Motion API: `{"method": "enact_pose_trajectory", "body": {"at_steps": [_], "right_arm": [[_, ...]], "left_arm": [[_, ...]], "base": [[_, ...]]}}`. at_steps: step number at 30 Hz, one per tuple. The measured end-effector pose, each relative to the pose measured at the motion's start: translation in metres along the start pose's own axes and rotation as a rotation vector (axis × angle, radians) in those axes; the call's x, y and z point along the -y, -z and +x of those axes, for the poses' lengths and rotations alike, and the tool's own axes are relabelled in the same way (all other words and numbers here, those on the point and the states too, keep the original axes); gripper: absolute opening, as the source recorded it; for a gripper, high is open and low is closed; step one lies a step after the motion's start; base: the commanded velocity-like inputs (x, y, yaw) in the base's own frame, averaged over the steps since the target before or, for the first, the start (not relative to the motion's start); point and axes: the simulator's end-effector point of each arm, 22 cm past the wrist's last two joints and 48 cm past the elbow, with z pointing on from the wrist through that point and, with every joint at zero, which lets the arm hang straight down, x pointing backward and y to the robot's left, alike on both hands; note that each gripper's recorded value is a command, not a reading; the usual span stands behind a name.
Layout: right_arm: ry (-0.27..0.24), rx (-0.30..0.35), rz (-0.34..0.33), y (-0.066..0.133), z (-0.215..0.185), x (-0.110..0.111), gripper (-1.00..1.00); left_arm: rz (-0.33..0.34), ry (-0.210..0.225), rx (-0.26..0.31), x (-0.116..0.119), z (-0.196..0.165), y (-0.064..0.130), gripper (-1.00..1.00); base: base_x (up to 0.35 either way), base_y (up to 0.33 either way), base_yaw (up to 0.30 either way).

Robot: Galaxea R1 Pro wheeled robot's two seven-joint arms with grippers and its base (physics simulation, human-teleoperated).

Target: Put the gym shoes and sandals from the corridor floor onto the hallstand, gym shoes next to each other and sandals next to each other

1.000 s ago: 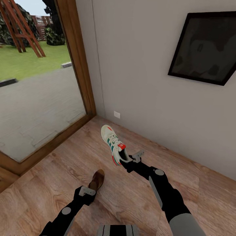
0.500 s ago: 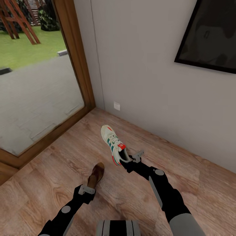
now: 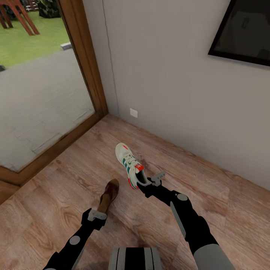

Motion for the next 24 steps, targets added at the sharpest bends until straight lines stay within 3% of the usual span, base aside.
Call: {"method": "enact_pose_trajectory", "body": {"at_steps": [8,24], "right_arm": [[0.000,0.000,-0.001,0.000,0.000,0.000,-1.00],[-0.041,-0.051,-0.001,-0.012,0.038,0.008,-1.00]], "left_arm": [[-0.004,-0.004,0.001,-0.003,0.001,0.000,1.00],[0.011,0.003,-0.041,0.004,0.033,-0.007,1.00]], "base": [[0.000,0.000,0.000],[0.000,0.000,0.000]]}}
